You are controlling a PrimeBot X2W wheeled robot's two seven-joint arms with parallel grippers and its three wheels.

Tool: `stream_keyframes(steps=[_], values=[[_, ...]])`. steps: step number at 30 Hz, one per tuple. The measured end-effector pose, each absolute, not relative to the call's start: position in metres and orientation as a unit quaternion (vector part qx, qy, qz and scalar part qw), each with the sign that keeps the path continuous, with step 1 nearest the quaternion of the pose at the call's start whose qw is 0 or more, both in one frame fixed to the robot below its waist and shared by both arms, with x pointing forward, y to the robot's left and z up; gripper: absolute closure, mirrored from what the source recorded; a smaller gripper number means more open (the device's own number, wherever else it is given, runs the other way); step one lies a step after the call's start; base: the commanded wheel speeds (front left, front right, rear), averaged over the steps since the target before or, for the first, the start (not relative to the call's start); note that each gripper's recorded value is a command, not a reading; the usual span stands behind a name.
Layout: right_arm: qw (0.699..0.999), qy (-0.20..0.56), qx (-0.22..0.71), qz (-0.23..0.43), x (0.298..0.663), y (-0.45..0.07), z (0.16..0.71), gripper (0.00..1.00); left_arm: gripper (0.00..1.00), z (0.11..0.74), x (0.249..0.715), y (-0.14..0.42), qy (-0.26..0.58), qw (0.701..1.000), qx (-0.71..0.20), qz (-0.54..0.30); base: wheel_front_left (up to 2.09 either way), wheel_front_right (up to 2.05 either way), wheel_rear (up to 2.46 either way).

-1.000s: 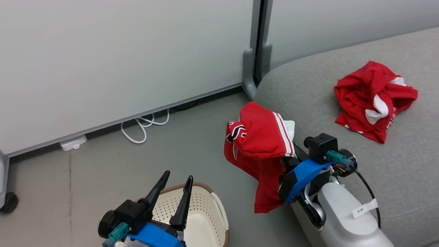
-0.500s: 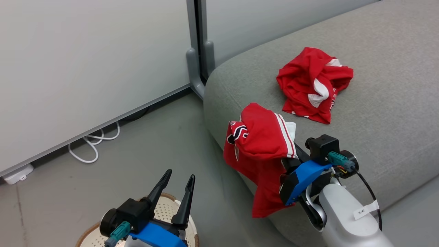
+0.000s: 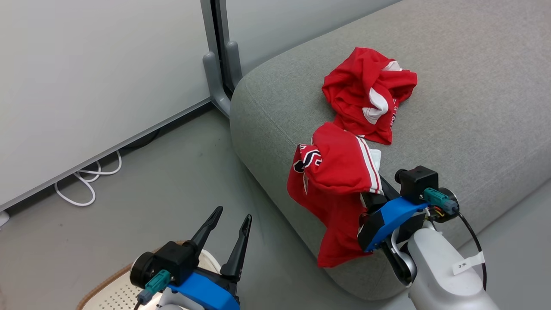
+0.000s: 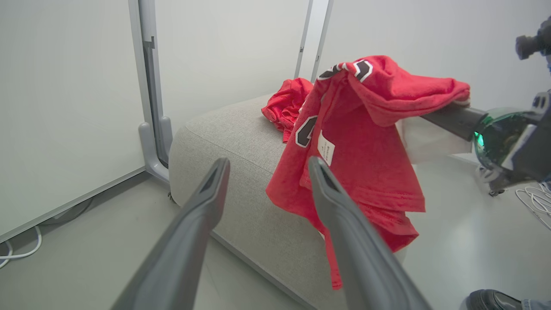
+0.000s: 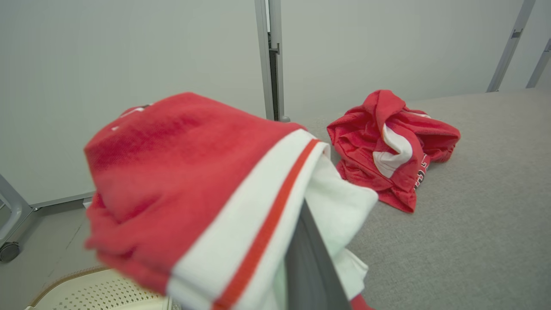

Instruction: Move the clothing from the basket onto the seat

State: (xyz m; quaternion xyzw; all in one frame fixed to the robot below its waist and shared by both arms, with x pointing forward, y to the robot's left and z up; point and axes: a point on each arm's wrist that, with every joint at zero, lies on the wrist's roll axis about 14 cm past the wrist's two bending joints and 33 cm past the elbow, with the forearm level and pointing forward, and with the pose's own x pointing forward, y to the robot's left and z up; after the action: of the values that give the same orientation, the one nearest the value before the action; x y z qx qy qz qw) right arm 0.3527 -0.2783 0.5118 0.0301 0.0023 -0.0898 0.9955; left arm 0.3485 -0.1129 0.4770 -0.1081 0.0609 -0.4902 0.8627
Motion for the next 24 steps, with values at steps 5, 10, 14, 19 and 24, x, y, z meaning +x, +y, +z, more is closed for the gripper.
stream_keyframes(steps=[5,10,14,19,24], values=[[0.995,0.005,0.031,-0.092,0.353,-0.279,0.509,1.0,0.0,0.475,0.351,-0.113,0.063,0.862,-0.107,-0.491,0.0,0.0,0.0],[0.994,0.002,0.038,-0.098,0.362,-0.286,0.514,1.0,0.0,0.47,0.357,-0.11,0.066,0.864,-0.109,-0.487,0.0,0.0,0.0],[0.994,-0.013,0.021,-0.109,0.385,-0.304,0.541,1.0,0.0,0.465,0.364,-0.106,0.067,0.866,-0.106,-0.484,0.0,0.0,0.0],[0.99,-0.035,-0.026,-0.136,0.424,-0.342,0.586,1.0,0.0,0.46,0.38,-0.101,0.061,0.868,-0.106,-0.482,0.0,0.0,0.0],[0.981,-0.064,-0.061,-0.173,0.457,-0.388,0.632,1.0,0.0,0.46,0.403,-0.095,0.044,0.873,-0.112,-0.473,0.0,0.0,0.0]])
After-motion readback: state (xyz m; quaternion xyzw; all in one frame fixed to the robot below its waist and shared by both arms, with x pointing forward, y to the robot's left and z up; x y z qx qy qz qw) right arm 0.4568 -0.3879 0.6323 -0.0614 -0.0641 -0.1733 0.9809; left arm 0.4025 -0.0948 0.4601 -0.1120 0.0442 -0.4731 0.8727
